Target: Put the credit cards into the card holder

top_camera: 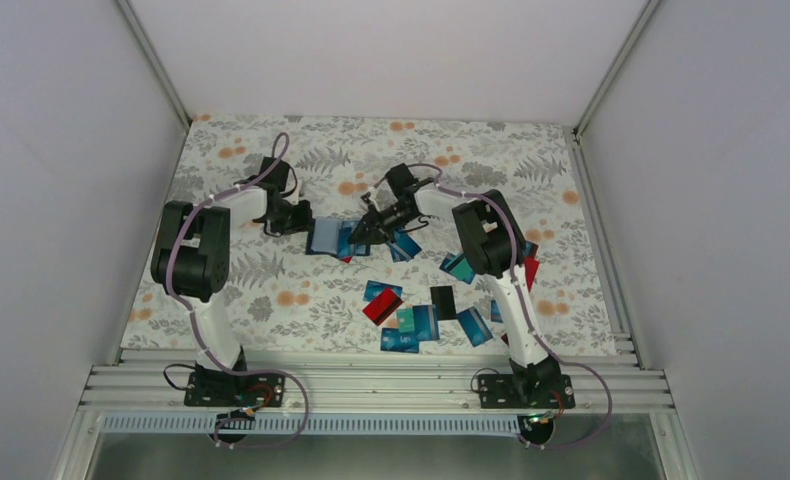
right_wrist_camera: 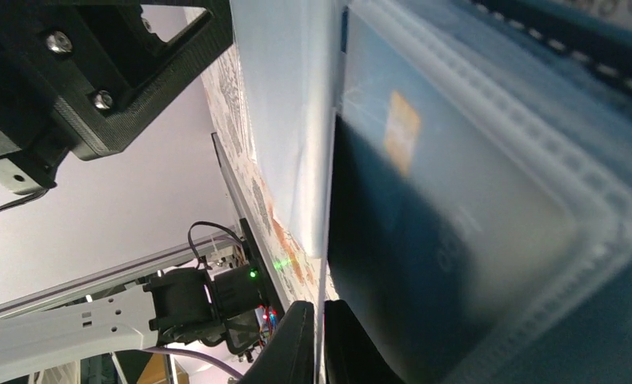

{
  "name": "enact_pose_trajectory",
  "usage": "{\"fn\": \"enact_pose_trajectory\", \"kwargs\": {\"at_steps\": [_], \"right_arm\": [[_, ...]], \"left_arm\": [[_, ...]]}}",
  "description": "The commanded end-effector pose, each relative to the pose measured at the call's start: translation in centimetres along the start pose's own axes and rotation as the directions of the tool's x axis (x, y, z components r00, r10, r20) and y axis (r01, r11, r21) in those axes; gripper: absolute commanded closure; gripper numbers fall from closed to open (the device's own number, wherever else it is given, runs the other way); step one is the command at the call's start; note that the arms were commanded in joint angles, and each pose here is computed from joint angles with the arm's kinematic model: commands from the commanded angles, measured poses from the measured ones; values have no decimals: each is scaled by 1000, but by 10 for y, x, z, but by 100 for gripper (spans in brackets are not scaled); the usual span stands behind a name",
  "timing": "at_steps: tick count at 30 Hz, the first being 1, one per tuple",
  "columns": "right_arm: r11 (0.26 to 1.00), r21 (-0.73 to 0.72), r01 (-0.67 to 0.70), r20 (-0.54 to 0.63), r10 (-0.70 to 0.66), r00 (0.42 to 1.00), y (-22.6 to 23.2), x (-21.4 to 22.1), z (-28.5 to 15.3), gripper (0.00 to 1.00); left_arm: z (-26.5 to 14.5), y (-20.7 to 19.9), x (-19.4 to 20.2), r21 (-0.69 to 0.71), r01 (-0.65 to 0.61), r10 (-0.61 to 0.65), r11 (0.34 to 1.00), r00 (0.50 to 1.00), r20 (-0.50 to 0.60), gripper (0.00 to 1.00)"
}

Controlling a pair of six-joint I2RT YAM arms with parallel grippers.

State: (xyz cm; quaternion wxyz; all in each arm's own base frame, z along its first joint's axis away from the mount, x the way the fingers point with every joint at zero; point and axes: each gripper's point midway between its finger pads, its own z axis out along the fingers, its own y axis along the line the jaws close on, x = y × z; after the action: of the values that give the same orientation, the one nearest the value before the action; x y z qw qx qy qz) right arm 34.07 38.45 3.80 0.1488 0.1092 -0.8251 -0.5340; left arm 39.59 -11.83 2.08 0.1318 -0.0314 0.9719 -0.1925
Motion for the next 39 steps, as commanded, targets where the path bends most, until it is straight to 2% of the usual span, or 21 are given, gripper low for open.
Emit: {"fn": "enact_pose_trajectory", "kwargs": {"at_steps": [1,19,39], "right_arm": [[1000,-28,12,-16,-12,1000,4,-5,8,96],[995,-84,45,-7,-45,999,6,-11,3,96],[993,-106,-47,-52,41,998,2,-15,7,96]], "left_arm": [[19,11,21,-11,12,-13,1000,997,-79,77],[20,13,19,-27,-3,1,1000,996,-88,78],[23,12,16,-23,-6,4,1000,996,-94,82]]}}
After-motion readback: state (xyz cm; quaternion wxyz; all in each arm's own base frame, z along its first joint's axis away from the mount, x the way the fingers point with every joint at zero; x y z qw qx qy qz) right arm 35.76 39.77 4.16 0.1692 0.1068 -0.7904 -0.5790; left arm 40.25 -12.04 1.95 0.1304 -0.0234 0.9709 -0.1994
